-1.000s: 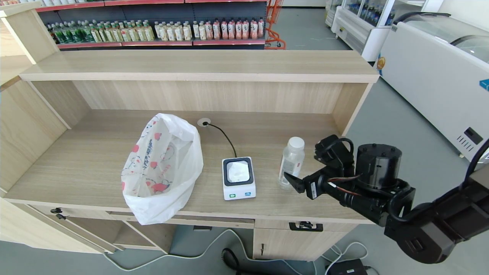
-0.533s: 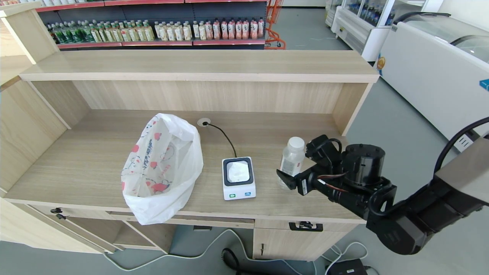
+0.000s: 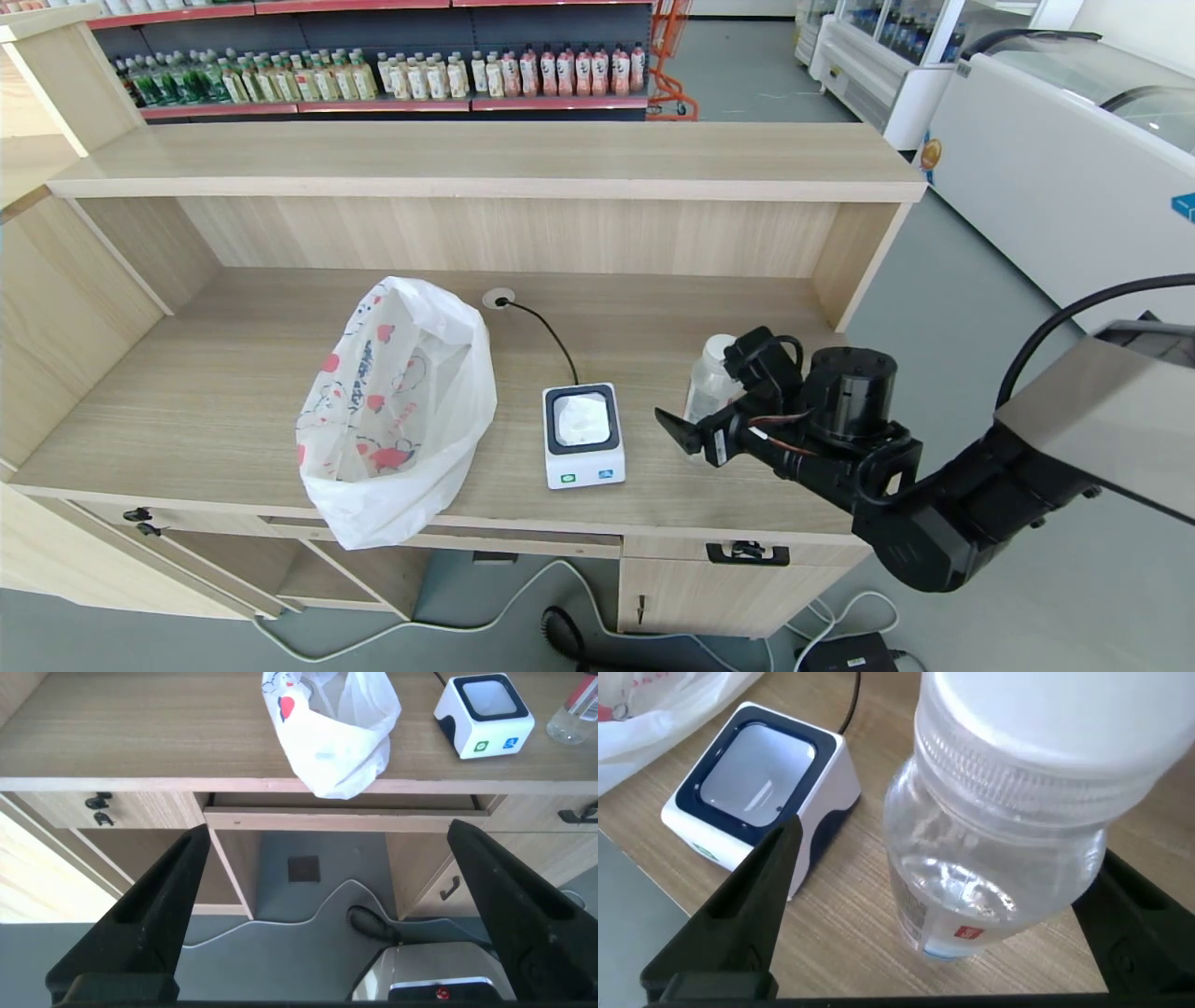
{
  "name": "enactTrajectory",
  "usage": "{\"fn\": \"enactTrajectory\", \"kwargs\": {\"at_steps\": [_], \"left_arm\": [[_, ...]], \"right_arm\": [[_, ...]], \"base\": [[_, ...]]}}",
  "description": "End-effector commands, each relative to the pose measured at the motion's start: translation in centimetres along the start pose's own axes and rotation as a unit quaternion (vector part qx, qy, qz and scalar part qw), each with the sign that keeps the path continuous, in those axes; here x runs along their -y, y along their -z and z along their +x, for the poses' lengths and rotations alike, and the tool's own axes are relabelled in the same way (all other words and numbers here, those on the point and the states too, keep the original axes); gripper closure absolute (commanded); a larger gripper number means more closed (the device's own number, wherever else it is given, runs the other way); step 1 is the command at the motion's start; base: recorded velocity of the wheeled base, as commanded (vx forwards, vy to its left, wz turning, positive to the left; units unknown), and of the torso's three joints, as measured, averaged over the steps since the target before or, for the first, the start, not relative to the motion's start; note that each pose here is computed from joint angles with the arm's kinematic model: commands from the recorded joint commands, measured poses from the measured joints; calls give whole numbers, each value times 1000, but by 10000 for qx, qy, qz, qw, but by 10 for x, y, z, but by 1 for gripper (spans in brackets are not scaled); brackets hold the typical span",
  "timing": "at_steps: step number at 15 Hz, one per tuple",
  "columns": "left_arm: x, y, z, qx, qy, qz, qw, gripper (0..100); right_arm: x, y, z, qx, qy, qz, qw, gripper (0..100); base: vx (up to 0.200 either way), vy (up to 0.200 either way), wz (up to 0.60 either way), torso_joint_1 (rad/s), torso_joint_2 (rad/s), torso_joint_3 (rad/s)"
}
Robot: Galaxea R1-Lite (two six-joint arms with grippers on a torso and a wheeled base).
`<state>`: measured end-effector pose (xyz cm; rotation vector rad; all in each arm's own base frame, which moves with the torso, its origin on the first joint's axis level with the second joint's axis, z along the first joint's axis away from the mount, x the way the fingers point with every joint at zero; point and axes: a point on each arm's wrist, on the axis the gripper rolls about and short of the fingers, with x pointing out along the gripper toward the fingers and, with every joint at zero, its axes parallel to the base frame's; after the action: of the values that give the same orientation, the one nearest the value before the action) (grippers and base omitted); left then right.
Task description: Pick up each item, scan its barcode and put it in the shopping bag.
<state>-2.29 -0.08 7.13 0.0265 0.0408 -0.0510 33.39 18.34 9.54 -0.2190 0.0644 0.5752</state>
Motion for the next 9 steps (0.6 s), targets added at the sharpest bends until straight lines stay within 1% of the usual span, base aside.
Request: {"fn": "enactTrajectory", "kwargs": {"at_steps": [1, 6, 9], "left_arm": [[0, 0, 0, 8, 1, 2, 10000, 0], [0, 0, 0, 0, 1, 2, 10000, 0], [0, 0, 0, 0, 1, 2, 10000, 0]], "right_arm": [[2, 6, 9, -13, -29, -1, 10000, 0], [7, 11, 23, 85, -315, -2, 9995, 0], [8, 10, 34, 273, -480, -17, 9985, 0]], "base": [[0, 0, 0, 0, 0, 0], [0, 0, 0, 0, 0, 0], [0, 0, 0, 0, 0, 0]]}}
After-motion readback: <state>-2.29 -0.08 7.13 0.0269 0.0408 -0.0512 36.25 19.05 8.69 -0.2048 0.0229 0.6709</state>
